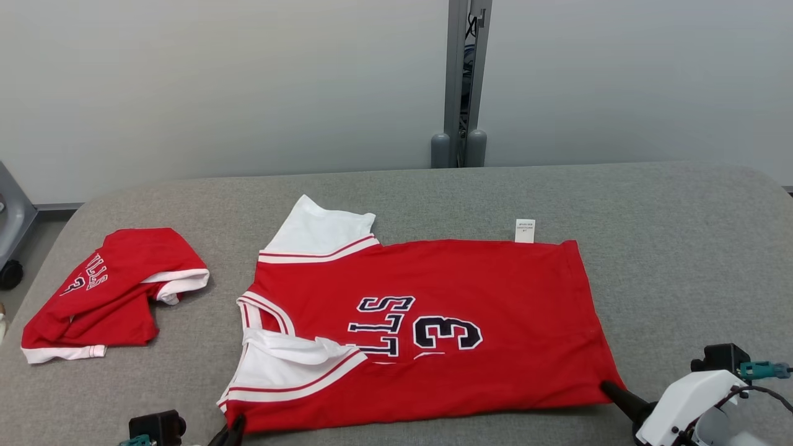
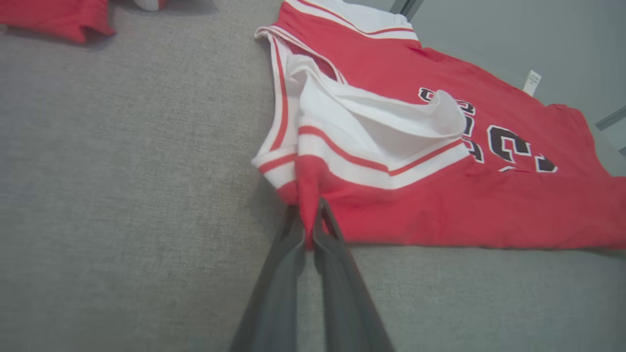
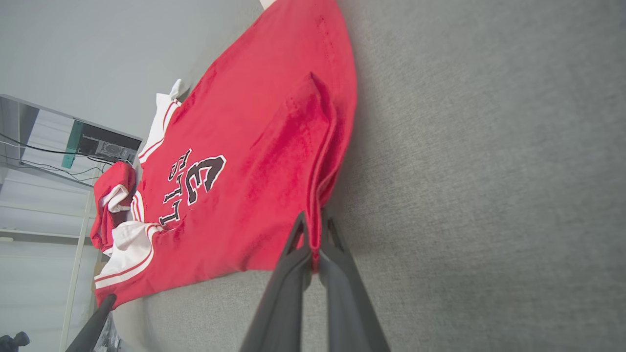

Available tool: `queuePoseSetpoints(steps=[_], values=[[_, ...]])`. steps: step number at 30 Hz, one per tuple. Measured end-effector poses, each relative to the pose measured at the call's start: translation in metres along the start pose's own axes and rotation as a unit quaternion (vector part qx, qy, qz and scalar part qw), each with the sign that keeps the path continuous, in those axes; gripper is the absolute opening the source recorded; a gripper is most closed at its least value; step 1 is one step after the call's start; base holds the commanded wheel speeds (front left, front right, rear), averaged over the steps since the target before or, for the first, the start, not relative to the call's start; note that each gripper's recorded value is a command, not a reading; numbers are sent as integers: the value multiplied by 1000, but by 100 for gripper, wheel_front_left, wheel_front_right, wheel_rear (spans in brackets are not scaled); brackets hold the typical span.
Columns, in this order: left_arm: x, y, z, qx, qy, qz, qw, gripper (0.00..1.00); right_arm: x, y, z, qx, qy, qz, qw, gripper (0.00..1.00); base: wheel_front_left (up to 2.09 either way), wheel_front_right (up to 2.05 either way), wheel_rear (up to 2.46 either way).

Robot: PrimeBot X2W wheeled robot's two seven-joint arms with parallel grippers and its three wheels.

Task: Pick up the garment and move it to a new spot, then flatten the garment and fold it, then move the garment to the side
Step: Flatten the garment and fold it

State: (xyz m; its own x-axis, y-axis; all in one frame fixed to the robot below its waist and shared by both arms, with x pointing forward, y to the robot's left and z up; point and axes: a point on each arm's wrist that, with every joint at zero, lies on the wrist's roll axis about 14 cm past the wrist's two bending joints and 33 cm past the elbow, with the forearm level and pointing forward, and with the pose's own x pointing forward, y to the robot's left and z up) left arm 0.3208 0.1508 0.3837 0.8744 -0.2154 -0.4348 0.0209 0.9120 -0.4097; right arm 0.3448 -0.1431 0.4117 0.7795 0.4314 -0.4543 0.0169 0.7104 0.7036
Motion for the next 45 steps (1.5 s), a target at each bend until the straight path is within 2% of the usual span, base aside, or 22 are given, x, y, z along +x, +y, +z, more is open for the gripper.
queuePoseSetpoints(steps=[14,24,25,26,27,29,30,31,32,40,45], values=[[-42,4,-8,21,44,10,999,0,-18,-11,-22,-9,55,-1,998,0,0,0,0],[-50,0,-12,24,62,12,998,0,-30,-21,-29,5,78,-8,997,0,0,0,0],[-51,0,-13,24,65,12,998,0,-30,-22,-30,10,79,-9,997,18,0,0,0],[-51,1,-14,24,68,15,997,0,-31,-23,-31,12,81,-10,997,57,0,0,0],[-52,2,-16,24,72,18,997,0,-31,-24,-34,11,88,-13,996,100,0,0,0],[-54,7,-20,28,81,26,996,0,-32,-27,-38,11,98,-17,995,100,0,0,0],[-55,9,-23,29,89,30,995,11,-33,-29,-39,11,99,-20,995,100,0,0,0],[-56,10,-25,32,93,34,995,96,-33,-31,-39,10,100,-24,995,100,0,0,0],[-57,11,-25,33,94,38,994,100,-34,-33,-38,9,100,-27,995,100,0,0,0],[-57,20,-19,40,83,57,994,100,-32,-41,-12,-2,58,-41,997,100,0,0,0],[-46,23,27,71,-3,70,995,100,-26,-32,38,-38,-31,-34,998,100,0,0,0]])
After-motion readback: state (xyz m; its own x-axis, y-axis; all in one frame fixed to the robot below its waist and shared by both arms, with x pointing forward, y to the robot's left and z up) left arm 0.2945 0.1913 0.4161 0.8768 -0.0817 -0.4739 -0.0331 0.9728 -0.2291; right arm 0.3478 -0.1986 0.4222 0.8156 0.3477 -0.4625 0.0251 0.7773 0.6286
